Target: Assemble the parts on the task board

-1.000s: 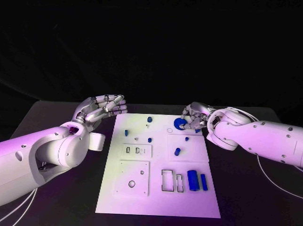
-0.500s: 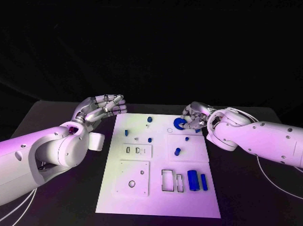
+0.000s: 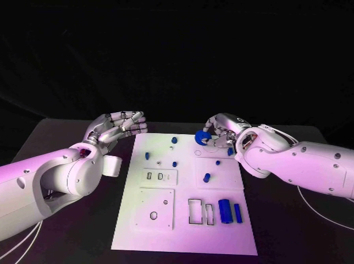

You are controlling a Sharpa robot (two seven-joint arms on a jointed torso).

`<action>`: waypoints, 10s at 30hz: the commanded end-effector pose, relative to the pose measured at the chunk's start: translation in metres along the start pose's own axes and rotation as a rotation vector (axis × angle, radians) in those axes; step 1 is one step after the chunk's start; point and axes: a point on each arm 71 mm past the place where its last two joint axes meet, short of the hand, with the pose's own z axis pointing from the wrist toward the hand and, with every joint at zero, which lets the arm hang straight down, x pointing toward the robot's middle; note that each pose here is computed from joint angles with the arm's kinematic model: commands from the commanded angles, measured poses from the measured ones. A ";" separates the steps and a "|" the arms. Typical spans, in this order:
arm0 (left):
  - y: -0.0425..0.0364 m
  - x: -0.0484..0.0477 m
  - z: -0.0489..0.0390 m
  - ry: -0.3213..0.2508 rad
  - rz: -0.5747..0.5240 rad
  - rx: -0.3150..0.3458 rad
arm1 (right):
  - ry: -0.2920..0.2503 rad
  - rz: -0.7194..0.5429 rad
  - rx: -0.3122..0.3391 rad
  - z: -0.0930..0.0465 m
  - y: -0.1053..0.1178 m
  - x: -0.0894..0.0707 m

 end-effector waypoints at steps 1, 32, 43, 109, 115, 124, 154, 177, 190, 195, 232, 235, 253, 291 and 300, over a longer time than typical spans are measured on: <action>-0.0018 0.0018 0.0008 0.002 -0.010 0.019 | -0.055 -0.066 -0.090 0.004 0.020 0.000; -0.0016 0.0042 0.0011 0.006 -0.012 0.015 | 0.045 -0.137 -0.201 0.030 0.082 0.049; -0.0013 0.0049 0.0019 0.007 -0.012 0.015 | 0.072 -0.143 -0.200 0.029 0.085 0.055; -0.0009 -0.0004 0.0010 -0.001 -0.011 0.013 | 0.065 0.166 -0.216 -0.025 -0.001 -0.008; 0.0012 0.0011 0.0027 0.013 -0.022 0.006 | 0.059 0.192 -0.195 -0.040 -0.034 -0.018; 0.0057 0.0010 0.0049 0.023 -0.034 -0.012 | 0.085 0.178 -0.107 -0.050 -0.077 -0.013; 0.0133 -0.0023 0.0032 0.021 -0.033 -0.035 | 0.180 0.098 -0.008 -0.039 -0.106 0.020; 0.0131 -0.0038 0.0029 0.018 -0.031 -0.034 | 0.169 0.082 0.000 -0.036 -0.108 0.025; 0.0131 -0.0041 0.0029 0.017 -0.031 -0.034 | 0.180 0.082 -0.006 -0.034 -0.105 0.029; 0.0131 -0.0043 0.0028 0.017 -0.031 -0.034 | 0.185 0.083 -0.003 -0.034 -0.105 0.032; 0.0131 -0.0054 0.0026 0.013 -0.029 -0.035 | 0.086 0.145 0.078 -0.030 -0.054 0.013; 0.0132 -0.0051 0.0029 0.013 -0.029 -0.036 | 0.098 0.150 0.070 -0.028 -0.031 0.015; 0.0144 -0.0036 0.0055 0.016 -0.030 -0.036 | 0.192 0.078 -0.097 -0.007 0.091 0.067; 0.0143 -0.0030 0.0055 0.016 -0.030 -0.038 | 0.270 0.026 -0.151 -0.020 0.116 0.115; 0.0142 -0.0032 0.0053 0.018 -0.031 -0.038 | 0.269 0.024 -0.147 -0.022 0.116 0.117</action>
